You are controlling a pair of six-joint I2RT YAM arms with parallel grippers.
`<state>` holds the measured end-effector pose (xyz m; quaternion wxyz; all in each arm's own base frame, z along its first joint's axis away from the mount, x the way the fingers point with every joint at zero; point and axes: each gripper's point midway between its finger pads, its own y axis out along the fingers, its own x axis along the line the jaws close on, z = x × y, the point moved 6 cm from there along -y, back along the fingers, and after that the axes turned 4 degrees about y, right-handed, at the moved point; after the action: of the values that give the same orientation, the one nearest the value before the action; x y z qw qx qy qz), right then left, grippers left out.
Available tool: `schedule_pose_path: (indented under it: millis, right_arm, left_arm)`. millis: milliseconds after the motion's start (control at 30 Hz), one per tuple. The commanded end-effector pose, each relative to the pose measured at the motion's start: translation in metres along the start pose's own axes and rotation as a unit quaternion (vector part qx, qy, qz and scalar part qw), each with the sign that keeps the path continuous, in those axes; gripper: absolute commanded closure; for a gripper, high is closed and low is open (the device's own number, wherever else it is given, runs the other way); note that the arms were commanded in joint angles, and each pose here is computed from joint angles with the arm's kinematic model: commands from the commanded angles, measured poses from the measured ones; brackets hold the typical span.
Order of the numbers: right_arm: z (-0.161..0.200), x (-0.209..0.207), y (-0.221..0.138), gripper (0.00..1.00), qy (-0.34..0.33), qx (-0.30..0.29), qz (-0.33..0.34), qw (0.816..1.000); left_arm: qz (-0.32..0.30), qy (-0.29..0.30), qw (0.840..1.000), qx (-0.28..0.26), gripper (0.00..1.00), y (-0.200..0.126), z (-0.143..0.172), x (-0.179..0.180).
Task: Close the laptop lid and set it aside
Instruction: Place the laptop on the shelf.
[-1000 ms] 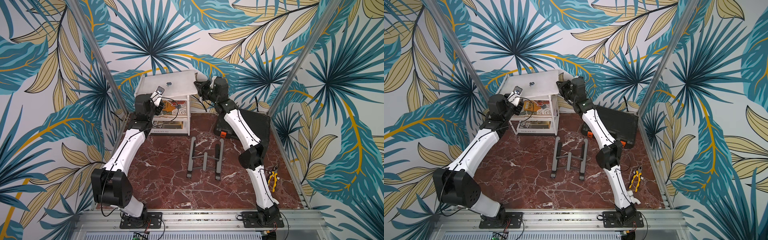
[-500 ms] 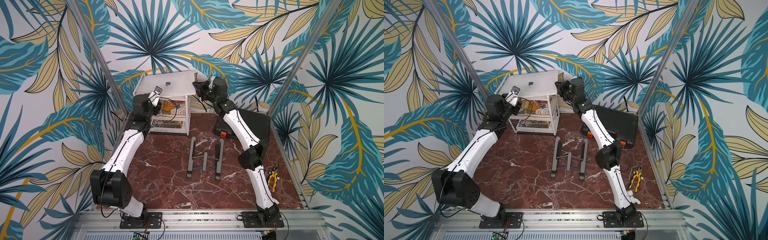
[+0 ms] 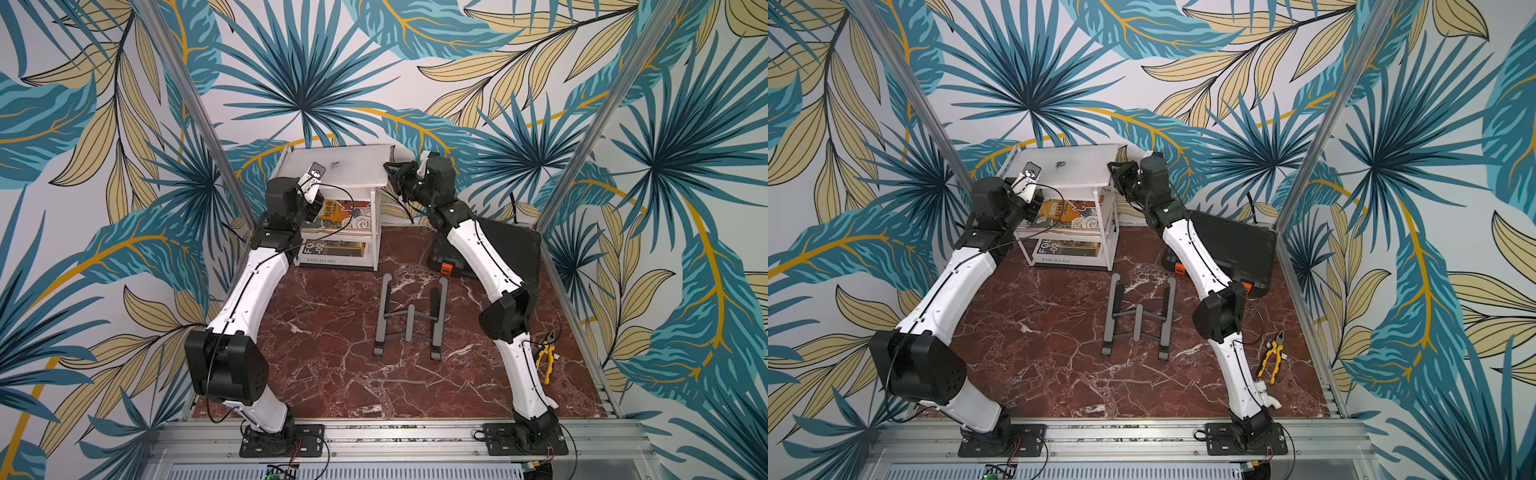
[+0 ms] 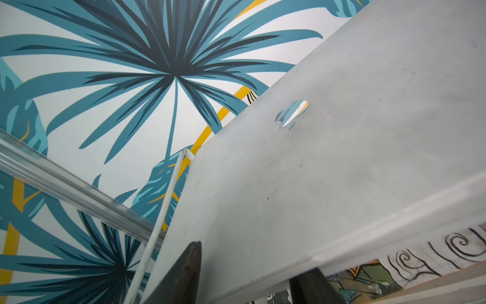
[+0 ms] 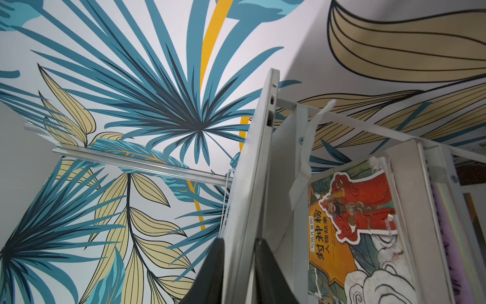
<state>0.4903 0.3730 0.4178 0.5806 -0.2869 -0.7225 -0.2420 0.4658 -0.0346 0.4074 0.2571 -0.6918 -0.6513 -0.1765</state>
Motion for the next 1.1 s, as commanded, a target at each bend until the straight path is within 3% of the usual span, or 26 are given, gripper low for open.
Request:
schedule_pose_path:
  millis: [0, 467, 667, 900, 967, 1067]
  right_arm:
    - [0.003, 0.035, -0.013, 0.76, -0.023, 0.003, -0.046, 0.999]
    - [0.014, 0.035, -0.009, 0.80, -0.022, 0.015, -0.053, 0.998]
    - [0.013, 0.035, -0.009, 0.81, -0.024, 0.008, -0.051, 0.998]
    - [0.012, 0.033, -0.008, 0.80, -0.021, -0.004, -0.046, 0.999]
    - [0.011, 0.033, -0.007, 0.71, -0.018, -0.007, -0.048, 0.999]
    - [0.011, 0.035, -0.007, 0.70, -0.017, -0.010, -0.052, 0.998]
  left_arm:
    - [-0.034, 0.004, 0.999, -0.027, 0.44, -0.002, -0.016, 0.018]
    - [-0.048, 0.009, 0.999, -0.004, 0.39, -0.014, 0.014, 0.005]
    - [-0.043, -0.018, 0.999, -0.006, 0.16, -0.041, 0.023, 0.001]
    - [-0.045, -0.068, 0.997, -0.014, 0.14, -0.076, 0.025, 0.001]
    - [-0.052, -0.084, 0.995, -0.015, 0.14, -0.088, 0.027, 0.002]
    - [-0.062, -0.106, 0.992, -0.018, 0.13, -0.103, 0.029, 0.004]
